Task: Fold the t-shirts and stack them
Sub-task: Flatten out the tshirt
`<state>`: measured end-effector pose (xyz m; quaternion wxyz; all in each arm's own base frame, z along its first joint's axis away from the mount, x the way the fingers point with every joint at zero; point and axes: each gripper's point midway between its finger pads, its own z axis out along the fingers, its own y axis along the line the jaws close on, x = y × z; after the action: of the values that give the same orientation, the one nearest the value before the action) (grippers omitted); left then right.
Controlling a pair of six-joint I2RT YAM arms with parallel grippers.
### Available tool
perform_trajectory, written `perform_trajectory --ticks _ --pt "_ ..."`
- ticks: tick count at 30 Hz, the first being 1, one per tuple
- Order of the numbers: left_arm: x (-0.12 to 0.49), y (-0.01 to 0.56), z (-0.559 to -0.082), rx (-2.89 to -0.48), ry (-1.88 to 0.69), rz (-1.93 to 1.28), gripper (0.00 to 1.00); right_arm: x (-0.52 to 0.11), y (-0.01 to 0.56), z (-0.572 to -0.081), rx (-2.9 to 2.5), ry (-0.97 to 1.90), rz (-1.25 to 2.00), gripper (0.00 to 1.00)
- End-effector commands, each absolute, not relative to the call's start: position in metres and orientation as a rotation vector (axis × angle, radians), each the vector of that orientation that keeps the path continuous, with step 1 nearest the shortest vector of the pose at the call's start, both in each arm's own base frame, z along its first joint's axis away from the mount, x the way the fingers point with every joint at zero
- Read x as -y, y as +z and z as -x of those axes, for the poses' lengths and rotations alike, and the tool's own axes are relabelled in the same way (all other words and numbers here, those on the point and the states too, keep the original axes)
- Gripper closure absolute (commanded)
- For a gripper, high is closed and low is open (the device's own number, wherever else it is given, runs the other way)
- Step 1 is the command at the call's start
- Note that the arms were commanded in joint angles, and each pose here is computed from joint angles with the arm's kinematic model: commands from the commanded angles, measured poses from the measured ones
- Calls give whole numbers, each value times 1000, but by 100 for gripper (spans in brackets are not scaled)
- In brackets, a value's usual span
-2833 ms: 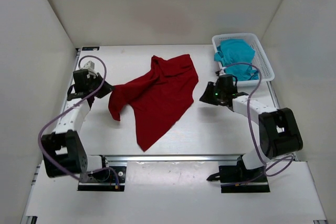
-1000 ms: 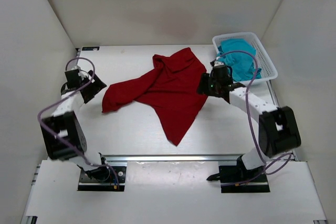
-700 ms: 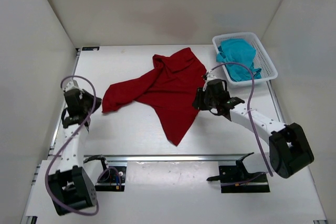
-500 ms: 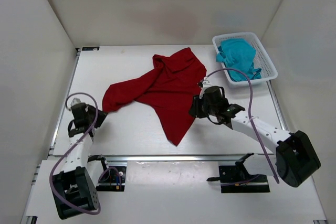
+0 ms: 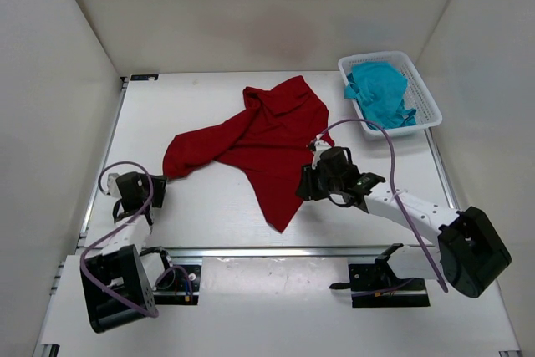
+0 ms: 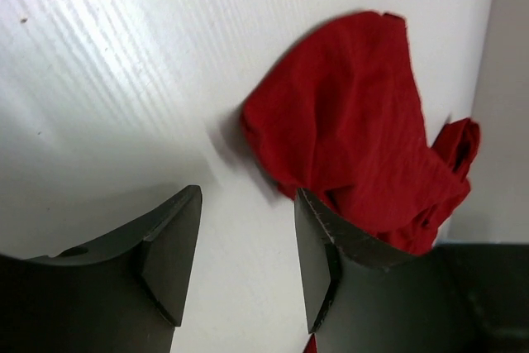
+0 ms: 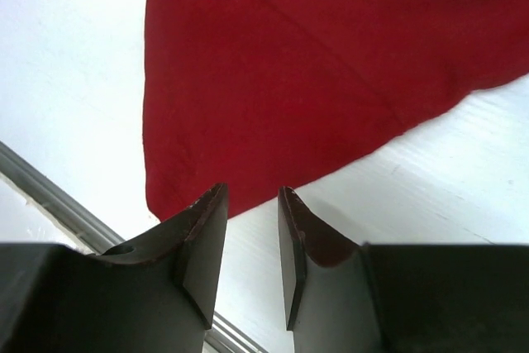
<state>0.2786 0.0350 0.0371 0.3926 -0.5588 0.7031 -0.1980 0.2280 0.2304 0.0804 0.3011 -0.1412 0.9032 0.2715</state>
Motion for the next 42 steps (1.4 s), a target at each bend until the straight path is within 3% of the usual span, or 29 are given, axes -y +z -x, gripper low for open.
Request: perform_trajectory --ticks 1,11,17,21,28,34,40,42 --pt "-44 58 -302 -1673 -535 1417 41 -239 82 -229 -2367 760 404 70" --pt "-42 51 -319 -1672 -585 1476 57 -245 77 -228 -2385 767 404 70" --pt "-42 52 -325 -1685 -582 1459 81 -241 77 -229 -2391 753 388 69" --pt "-46 47 -326 -1703 -581 1463 100 -229 63 -222 -2440 706 370 63" --pt "-52 86 -344 -1738 -514 1243 100 -217 35 -192 -2567 479 461 53" --pt "-23 129 -348 -1765 -501 976 100 -242 26 -159 -2635 468 601 45" --pt "12 128 -334 -1811 -582 845 100 -243 17 -184 -2633 283 593 45" --pt "23 128 -327 -1826 -599 803 100 -234 8 -195 -2653 197 569 50"
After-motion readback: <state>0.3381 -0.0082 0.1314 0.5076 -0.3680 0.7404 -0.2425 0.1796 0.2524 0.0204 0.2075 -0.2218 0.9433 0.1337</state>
